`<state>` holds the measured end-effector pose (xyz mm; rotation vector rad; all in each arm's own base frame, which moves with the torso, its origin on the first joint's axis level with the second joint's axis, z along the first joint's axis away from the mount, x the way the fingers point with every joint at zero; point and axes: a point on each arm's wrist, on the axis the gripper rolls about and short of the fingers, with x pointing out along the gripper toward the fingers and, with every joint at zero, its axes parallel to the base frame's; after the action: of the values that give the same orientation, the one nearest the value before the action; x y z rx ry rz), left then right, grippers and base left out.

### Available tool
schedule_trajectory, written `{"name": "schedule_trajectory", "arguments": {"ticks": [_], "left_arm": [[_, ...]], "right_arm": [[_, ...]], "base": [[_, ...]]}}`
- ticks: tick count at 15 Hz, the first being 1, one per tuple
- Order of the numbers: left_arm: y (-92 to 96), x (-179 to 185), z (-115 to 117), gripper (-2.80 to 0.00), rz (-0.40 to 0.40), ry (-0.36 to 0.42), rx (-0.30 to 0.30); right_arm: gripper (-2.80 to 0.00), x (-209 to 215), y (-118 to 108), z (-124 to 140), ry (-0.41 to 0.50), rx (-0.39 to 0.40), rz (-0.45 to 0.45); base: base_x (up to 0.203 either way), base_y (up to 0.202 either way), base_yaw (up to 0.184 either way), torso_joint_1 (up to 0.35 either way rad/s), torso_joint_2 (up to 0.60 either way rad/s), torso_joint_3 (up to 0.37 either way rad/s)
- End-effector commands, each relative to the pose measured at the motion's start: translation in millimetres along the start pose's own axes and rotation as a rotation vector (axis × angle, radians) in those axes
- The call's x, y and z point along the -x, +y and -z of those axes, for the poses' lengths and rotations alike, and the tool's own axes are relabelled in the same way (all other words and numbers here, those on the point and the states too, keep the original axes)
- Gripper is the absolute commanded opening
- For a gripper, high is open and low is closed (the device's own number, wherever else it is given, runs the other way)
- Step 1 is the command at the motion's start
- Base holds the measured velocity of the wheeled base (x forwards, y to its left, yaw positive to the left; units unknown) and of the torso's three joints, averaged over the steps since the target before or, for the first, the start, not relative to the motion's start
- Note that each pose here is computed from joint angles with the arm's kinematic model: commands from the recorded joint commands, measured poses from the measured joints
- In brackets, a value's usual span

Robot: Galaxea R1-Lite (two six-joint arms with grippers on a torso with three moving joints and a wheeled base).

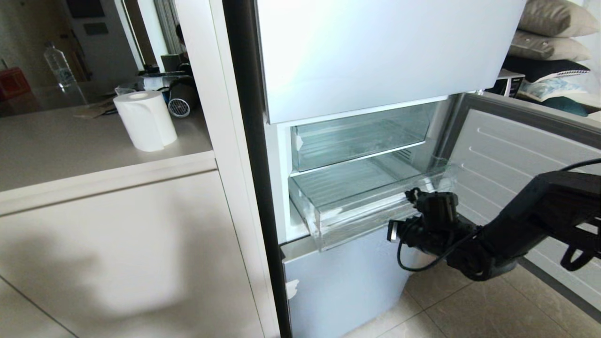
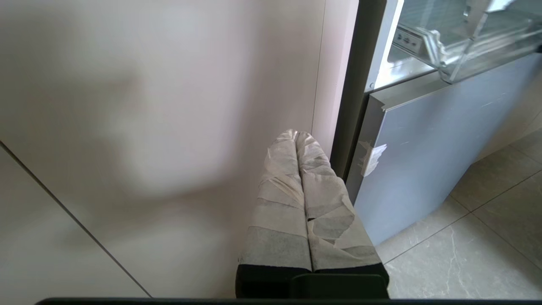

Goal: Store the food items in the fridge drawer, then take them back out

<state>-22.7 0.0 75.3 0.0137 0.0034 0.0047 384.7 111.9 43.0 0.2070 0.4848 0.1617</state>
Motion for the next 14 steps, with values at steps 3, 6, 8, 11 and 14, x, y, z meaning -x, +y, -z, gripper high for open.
{"name": "schedule_trajectory", "arguments": {"ticks": [3, 6, 8, 11, 14], "left_arm": [[0.0, -0.1, 0.0, -2.8, 0.0, 0.001, 0.0], [0.0, -0.1, 0.0, -2.8, 0.0, 0.001, 0.0], [0.0, -0.1, 0.0, -2.8, -0.001, 0.001, 0.0], [0.0, -0.1, 0.0, -2.8, -0.001, 0.001, 0.0], [0.0, -0.1, 0.0, -2.8, 0.0, 0.001, 0.0]], "right_arm": [[-2.8, -39.9, 21.1, -2.8, -0.067, -0.007, -0.046], [-2.8, -45.5, 23.5, -9.2, -0.12, -0.06, -0.06], [-2.8, -59.0, 24.9, -13.6, -0.169, -0.067, -0.03], [-2.8, -74.9, 24.2, -14.5, -0.236, -0.085, 0.08], [-2.8, -34.4, 24.9, -26.0, -0.231, -0.089, 0.05]], "base": [[0.0, 0.0, 0.0, 0.0, 0.0, 0.0], [0.0, 0.0, 0.0, 0.0, 0.0, 0.0], [0.0, 0.0, 0.0, 0.0, 0.0, 0.0], [0.0, 0.0, 0.0, 0.0, 0.0, 0.0], [0.0, 0.0, 0.0, 0.0, 0.0, 0.0]]}}
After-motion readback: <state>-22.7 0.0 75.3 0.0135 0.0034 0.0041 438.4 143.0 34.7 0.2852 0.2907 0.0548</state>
